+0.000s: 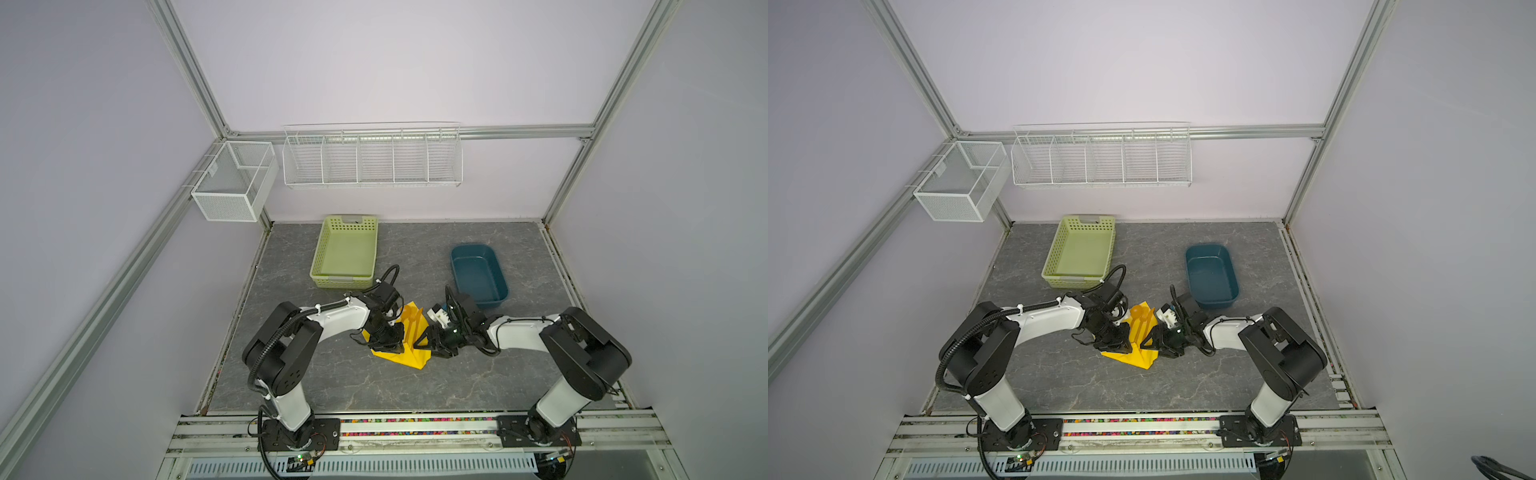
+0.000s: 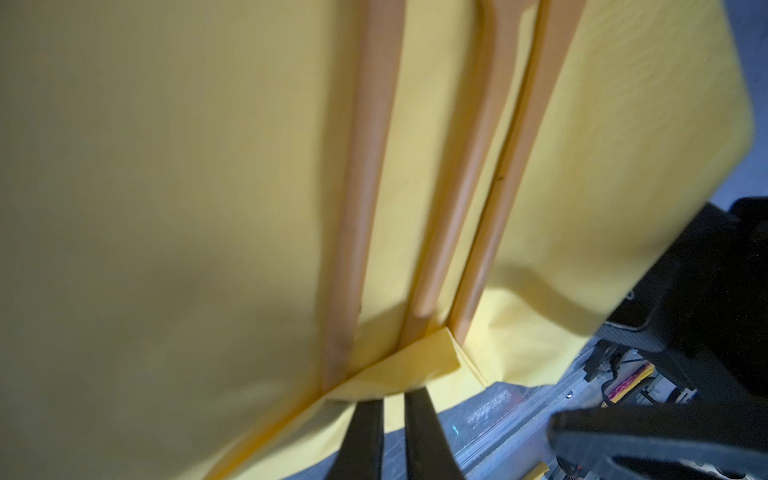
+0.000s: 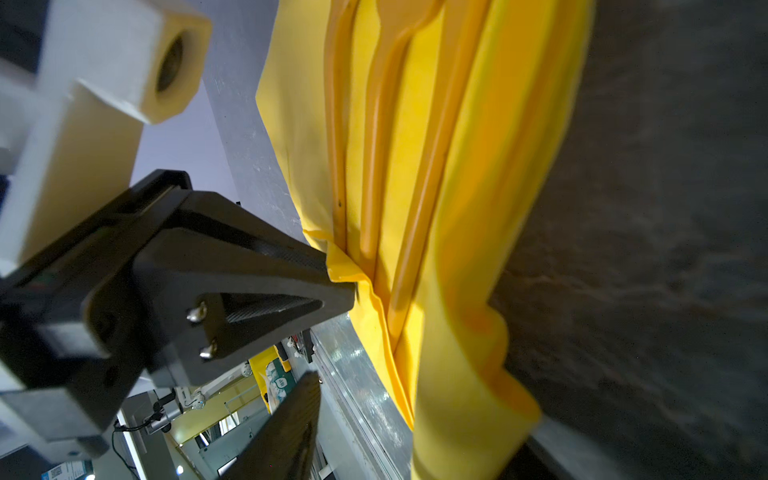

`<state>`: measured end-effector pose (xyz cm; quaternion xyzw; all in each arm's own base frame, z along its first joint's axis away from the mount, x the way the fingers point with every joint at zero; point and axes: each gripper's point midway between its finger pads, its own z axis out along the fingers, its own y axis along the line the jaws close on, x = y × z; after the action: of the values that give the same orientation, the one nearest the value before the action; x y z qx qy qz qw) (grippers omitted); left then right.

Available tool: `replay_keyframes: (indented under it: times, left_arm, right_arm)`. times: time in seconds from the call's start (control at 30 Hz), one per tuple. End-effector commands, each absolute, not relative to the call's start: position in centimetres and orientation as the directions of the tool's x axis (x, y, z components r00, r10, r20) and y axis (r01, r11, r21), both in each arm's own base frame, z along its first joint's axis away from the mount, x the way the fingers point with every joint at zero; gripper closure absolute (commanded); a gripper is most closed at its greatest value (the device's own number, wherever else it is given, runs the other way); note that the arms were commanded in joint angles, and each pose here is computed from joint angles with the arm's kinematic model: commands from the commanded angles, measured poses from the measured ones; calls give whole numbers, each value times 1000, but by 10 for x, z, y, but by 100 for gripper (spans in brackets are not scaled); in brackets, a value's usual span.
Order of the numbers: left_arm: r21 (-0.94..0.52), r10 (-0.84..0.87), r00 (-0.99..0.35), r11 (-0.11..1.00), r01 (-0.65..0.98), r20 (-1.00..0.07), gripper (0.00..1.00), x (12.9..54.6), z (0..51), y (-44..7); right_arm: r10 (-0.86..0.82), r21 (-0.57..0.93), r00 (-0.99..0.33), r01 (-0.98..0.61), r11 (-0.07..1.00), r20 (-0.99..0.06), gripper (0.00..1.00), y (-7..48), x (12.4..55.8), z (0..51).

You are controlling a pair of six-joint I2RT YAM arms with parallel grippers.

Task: Place the utensils on the paper napkin and roll it up

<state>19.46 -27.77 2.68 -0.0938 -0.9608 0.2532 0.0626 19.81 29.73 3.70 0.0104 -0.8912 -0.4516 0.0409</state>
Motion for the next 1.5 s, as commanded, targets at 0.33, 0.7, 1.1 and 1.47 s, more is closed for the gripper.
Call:
replay_keyframes:
  times: [0.33, 0.7, 1.1, 1.47]
  left_arm:
    - [-477, 210, -974, 867, 145, 85, 87, 191, 23, -272]
    - [-480, 210, -974, 865, 148, 79, 87, 193, 25, -274]
    - [-475, 213, -974, 867, 152, 77, 87, 192, 26, -272]
    - [-481, 198, -978, 865, 142, 66, 87, 196, 25, -275]
  right_arm:
    - [-13, 795, -997, 49, 604, 71, 56, 290, 198, 46]
    - [-7, 760, -1000, -20, 649, -21, 49, 290, 222, 46]
    - [-91, 662, -991, -131, 738, -95, 49, 282, 247, 40]
    - [-41, 406, -997, -66, 912, -69, 45, 231, 222, 55]
